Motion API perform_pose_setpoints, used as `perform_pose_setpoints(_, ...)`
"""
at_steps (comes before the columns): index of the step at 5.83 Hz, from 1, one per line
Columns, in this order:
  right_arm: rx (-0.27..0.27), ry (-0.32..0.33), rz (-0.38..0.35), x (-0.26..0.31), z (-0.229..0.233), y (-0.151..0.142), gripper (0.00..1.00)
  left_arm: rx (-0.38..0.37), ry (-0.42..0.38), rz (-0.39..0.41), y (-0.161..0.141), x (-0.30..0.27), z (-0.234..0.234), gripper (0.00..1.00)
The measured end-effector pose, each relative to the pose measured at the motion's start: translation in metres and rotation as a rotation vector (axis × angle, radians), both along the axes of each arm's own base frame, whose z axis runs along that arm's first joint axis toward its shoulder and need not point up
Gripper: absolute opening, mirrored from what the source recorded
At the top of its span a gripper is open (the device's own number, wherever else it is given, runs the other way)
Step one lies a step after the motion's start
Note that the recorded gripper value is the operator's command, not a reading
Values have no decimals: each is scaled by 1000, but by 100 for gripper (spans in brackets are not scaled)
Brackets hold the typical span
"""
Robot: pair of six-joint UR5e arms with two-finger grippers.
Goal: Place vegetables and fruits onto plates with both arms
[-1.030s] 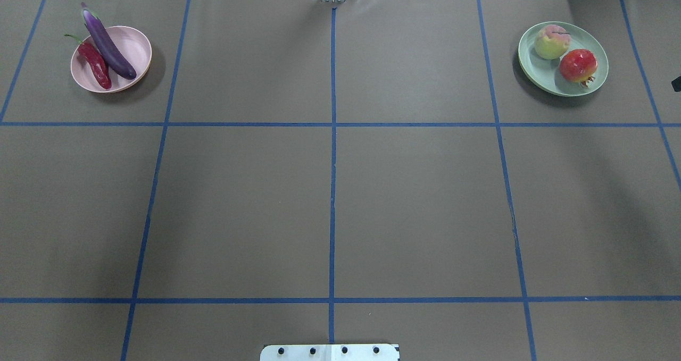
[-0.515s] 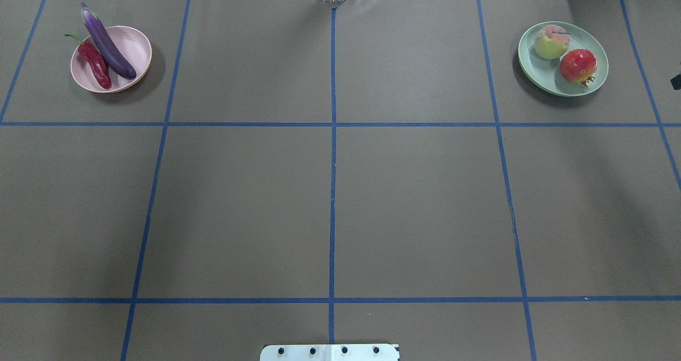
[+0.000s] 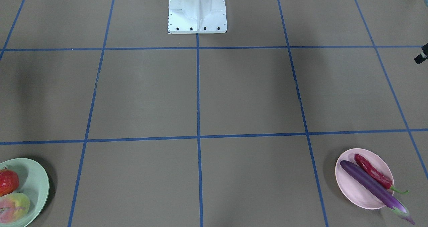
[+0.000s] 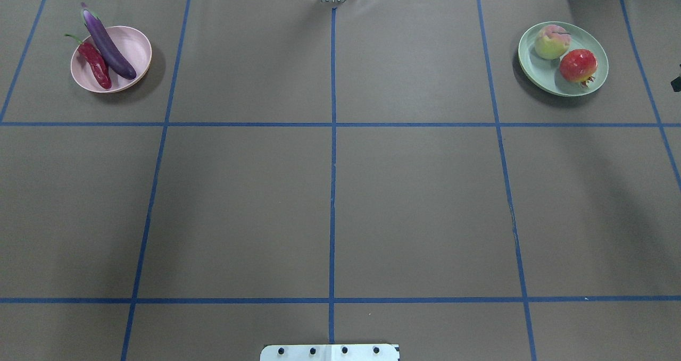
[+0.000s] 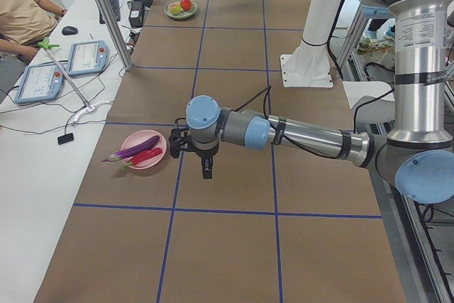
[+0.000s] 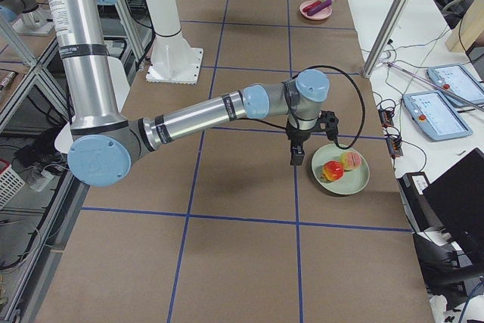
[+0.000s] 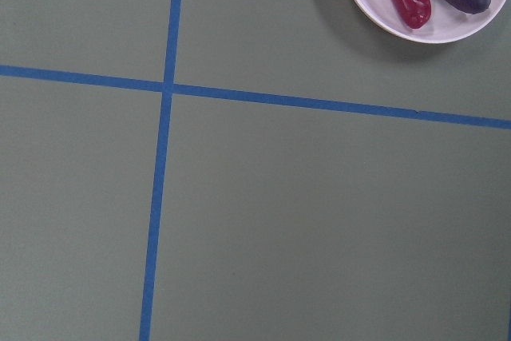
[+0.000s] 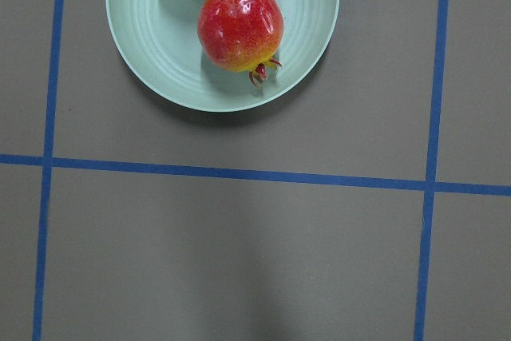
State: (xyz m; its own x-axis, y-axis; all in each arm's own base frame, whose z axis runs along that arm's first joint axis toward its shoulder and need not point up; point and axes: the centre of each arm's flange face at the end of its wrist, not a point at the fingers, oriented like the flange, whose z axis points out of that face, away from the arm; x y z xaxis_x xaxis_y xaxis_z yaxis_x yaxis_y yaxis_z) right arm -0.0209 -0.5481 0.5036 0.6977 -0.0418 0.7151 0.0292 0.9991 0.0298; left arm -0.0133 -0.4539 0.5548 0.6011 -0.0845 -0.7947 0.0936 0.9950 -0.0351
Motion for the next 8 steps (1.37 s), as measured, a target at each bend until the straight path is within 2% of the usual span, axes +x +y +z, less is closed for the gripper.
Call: perform_pose_setpoints(8, -12, -21, 1, -1, 5, 6, 100, -15, -8, 1, 0, 0, 9, 100)
